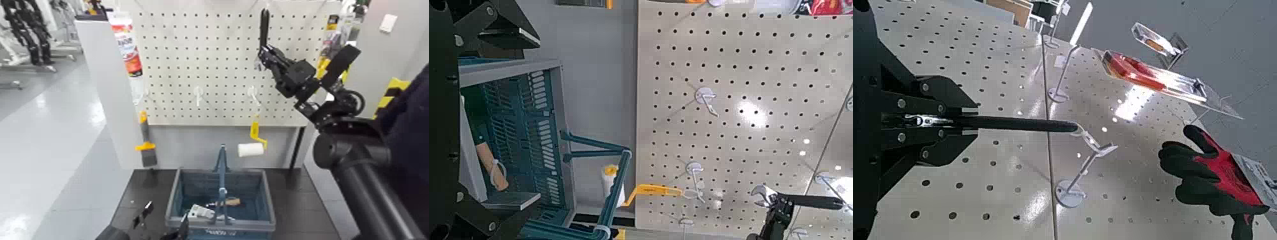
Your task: Put the black wrench into the crate.
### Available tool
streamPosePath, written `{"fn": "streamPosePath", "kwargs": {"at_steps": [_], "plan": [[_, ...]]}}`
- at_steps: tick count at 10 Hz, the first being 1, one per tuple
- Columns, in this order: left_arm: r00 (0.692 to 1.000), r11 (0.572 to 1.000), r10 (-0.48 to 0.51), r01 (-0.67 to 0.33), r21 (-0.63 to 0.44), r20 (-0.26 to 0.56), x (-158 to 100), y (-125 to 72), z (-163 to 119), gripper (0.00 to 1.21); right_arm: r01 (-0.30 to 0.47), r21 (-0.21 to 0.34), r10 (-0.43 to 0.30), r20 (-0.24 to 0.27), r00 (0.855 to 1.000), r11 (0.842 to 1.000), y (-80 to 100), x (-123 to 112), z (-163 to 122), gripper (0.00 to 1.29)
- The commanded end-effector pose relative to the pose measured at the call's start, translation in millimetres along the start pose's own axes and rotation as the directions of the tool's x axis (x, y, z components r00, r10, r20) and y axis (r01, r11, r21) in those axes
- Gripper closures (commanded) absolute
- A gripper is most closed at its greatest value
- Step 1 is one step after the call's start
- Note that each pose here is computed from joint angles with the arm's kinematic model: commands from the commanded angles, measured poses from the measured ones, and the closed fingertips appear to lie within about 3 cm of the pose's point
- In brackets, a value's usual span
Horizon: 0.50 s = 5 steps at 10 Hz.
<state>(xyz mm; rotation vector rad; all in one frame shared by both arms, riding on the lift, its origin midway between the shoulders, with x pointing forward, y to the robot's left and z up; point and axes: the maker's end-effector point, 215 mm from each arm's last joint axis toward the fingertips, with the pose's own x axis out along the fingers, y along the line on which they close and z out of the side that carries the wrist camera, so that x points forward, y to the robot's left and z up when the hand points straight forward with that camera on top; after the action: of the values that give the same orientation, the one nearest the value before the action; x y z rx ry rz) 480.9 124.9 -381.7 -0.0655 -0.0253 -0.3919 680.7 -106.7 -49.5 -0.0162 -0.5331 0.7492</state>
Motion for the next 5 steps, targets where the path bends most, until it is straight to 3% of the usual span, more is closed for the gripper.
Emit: {"fn": "streamPosePath", "kwargs": {"at_steps": [1, 5], "plan": [[1.0, 1.0, 0.001, -0.001, 0.0, -0.001, -0.8, 1.0, -0.6, 0.21, -0.001, -0.036, 0.002, 0.029, 1.0, 0.999, 1.9, 0.6, 19.6, 1.11], [1.0, 1.0, 0.001, -0.001, 0.001, -0.002, -1.6, 1.2, -1.0, 0.21, 0.032, -0.135, -0.02, 0.088, 0.996, 0.99, 4.4, -5.4, 76.0, 1.11]]}}
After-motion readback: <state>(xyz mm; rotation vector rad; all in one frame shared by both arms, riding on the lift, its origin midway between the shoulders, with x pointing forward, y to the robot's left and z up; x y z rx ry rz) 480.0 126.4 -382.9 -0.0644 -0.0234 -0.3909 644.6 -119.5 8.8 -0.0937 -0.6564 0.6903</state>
